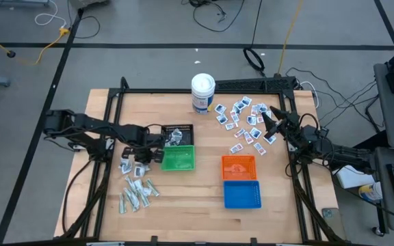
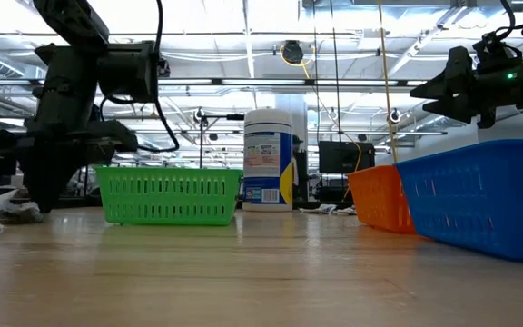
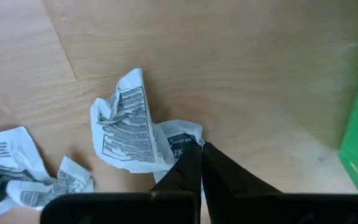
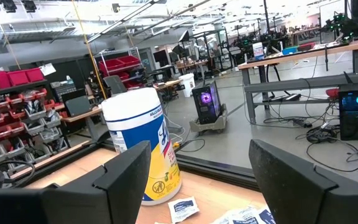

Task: Pick & Place First Aid Supplies
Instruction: Put the black pad into the black bin

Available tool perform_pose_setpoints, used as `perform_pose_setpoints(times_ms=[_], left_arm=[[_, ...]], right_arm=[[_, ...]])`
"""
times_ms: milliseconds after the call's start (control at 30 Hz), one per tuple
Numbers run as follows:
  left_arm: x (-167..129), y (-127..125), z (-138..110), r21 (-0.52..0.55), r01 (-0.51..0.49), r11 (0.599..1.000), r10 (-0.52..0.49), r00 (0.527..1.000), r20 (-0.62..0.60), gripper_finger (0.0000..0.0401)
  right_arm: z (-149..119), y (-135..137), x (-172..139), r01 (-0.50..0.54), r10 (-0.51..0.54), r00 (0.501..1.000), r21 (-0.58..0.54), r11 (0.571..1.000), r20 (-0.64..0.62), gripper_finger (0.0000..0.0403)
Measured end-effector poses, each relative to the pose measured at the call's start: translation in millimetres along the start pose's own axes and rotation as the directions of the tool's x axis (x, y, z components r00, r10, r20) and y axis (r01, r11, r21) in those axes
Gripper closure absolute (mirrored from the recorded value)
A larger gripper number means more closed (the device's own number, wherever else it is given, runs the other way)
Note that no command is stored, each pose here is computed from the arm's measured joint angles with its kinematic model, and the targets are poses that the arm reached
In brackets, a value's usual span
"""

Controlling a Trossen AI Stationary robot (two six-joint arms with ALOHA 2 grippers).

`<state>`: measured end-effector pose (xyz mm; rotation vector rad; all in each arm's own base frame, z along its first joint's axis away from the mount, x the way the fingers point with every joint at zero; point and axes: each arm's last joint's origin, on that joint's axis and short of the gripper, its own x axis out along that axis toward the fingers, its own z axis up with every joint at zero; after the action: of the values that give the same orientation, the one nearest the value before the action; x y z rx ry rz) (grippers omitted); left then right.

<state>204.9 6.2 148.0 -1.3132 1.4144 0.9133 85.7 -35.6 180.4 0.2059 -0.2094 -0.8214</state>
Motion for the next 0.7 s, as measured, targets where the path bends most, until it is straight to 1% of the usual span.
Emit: perform_pose_setpoints(times_ms=[200,367,700], left_arm=[[-22,3,2,0.073,0.039,0.997,-0.042,0.998,0.042,0.0399],[-42,10,0,0.159,0.058,0.986,-0.069,0.995,0.066,0.0400],[-61,36,-7,0.250,0.007,0.968,-0.017,0.999,0.039,0.0401]], right_arm=[[0,0,0,0.000,0.000,1.000,0.000,1.000,0.000,0.0135],[0,0,0,0.000,0.000,1.000,0.000,1.000,0.000,0.0135],[0,0,0,0.000,0.000,1.000,0.000,1.000,0.000,0.0135]])
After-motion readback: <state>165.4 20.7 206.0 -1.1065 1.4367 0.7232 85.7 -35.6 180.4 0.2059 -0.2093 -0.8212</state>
